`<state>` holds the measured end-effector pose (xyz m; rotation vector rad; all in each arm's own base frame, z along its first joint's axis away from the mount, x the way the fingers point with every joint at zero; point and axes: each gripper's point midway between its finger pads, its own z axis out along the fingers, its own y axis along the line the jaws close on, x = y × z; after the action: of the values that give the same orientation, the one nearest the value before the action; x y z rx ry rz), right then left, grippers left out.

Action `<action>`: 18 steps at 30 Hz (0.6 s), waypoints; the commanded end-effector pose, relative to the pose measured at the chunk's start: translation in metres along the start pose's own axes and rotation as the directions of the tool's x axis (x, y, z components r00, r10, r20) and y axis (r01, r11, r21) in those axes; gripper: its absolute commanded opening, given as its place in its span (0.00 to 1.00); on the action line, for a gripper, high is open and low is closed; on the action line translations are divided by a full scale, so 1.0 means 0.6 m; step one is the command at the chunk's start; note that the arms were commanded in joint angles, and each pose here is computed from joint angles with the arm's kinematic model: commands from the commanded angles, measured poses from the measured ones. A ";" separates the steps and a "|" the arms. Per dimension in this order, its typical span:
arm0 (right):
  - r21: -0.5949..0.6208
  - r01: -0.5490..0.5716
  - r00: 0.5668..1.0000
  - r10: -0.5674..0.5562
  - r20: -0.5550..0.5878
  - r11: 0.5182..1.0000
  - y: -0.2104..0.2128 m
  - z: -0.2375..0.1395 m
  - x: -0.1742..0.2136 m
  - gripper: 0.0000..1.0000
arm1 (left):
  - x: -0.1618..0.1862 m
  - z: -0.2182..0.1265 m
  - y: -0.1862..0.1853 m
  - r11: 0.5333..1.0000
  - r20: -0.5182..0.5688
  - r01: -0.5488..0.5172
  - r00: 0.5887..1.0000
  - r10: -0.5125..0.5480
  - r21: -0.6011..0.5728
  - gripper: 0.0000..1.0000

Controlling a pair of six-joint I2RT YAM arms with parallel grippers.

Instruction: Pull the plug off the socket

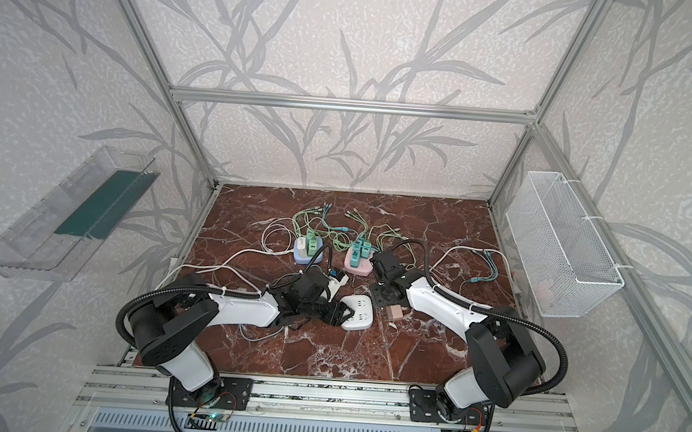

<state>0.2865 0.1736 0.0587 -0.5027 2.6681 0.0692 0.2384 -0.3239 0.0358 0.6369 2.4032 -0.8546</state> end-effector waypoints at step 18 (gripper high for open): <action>-0.011 0.008 0.996 -0.009 -0.091 1.000 0.007 0.017 0.002 0.46 | -0.043 -0.042 -0.023 0.999 0.103 -0.033 0.994 0.033 -0.001 0.74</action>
<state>0.2857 0.1763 0.0459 -0.5289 2.7427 0.0493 0.2407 -0.3250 0.0641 0.6232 2.3195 -0.8747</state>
